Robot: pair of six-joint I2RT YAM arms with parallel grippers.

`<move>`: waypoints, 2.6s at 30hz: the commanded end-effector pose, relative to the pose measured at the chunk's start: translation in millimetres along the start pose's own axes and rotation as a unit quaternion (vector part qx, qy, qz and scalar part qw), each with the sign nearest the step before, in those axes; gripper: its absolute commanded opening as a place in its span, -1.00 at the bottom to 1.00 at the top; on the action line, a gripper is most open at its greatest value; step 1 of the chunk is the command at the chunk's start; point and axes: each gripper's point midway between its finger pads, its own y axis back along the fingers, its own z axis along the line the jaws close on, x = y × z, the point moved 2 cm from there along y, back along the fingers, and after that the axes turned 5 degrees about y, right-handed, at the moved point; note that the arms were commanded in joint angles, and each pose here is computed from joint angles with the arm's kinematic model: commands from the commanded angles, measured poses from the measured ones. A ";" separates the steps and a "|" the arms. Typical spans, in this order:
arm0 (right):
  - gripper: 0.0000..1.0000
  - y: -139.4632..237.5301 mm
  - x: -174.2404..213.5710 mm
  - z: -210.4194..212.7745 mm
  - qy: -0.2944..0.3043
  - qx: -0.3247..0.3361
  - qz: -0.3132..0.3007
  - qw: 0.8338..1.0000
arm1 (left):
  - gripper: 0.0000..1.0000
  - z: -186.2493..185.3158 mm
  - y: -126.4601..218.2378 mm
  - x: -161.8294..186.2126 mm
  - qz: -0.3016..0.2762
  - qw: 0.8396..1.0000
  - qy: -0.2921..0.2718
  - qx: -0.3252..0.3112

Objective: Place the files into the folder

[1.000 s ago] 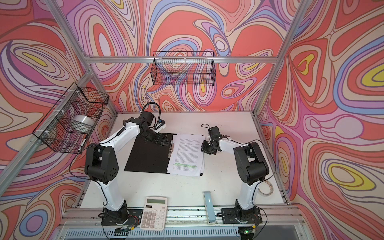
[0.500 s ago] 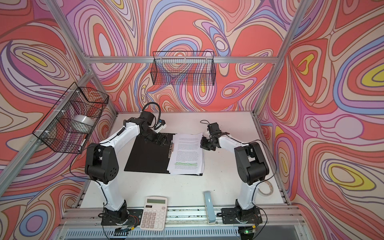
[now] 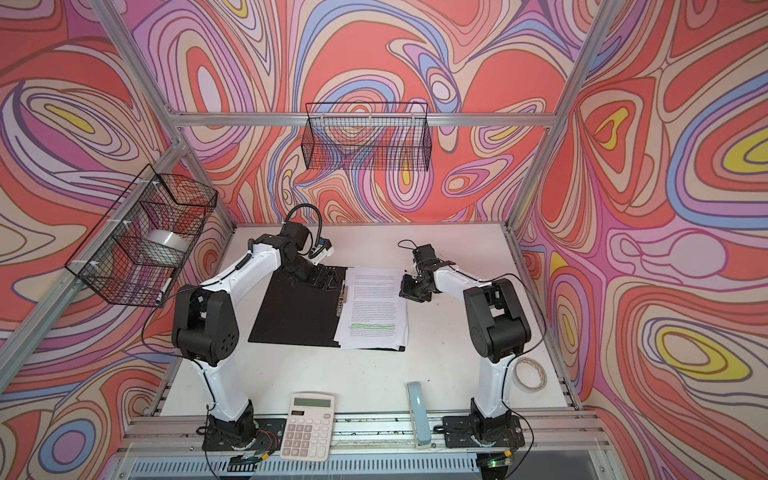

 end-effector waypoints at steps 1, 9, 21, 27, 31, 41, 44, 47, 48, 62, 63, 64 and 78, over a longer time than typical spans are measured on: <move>-0.27 22.2 5.0 3.3 -0.007 -0.001 -0.021 1.000 | 0.94 2.0 2.4 1.3 0.011 1.000 0.019 0.001; -0.20 31.8 57.2 5.2 -0.051 -0.060 0.006 0.997 | 0.92 -3.8 1.9 10.4 0.031 0.999 0.033 0.020; -0.16 33.2 96.2 0.9 -0.072 -0.094 0.026 0.993 | 0.91 -7.3 1.8 19.5 0.035 0.998 0.031 0.032; -0.17 28.8 101.1 -0.5 -0.080 -0.101 0.028 0.991 | 0.91 -9.0 0.3 21.1 0.035 0.998 0.037 0.039; -0.17 28.0 100.9 -0.7 -0.085 -0.106 0.020 0.991 | 0.91 -9.3 -1.3 20.8 0.036 0.998 0.040 0.042; -0.29 18.6 106.7 0.8 -0.088 -0.126 0.037 0.987 | 0.90 -9.6 -2.6 20.9 0.037 0.997 0.043 0.046; -0.34 17.5 108.3 1.4 -0.088 -0.130 0.041 0.987 | 0.90 -9.7 -3.7 22.2 0.039 0.997 0.043 0.047; -0.39 18.3 109.6 3.2 -0.086 -0.136 0.043 0.986 | 0.89 -9.6 -4.8 23.0 0.039 0.997 0.043 0.049; -0.40 18.7 109.9 4.2 -0.085 -0.140 0.044 0.985 | 0.89 -9.4 -5.4 23.2 0.040 0.997 0.043 0.049; -0.76 19.8 115.0 16.8 -0.086 -0.194 0.054 0.976 | 0.89 -10.0 -8.4 21.0 0.043 0.996 0.048 0.056; -0.81 18.4 114.9 16.1 -0.088 -0.193 0.055 0.976 | 0.89 -9.8 -8.8 21.0 0.043 0.996 0.048 0.056; -0.82 16.5 114.4 14.1 -0.090 -0.187 0.054 0.977 | 0.89 -9.8 -9.1 21.1 0.043 0.996 0.048 0.057; -0.47 16.5 110.7 -1.4 -0.081 -0.110 0.063 0.989 | 0.88 -9.4 -9.2 22.2 0.044 0.996 0.046 0.056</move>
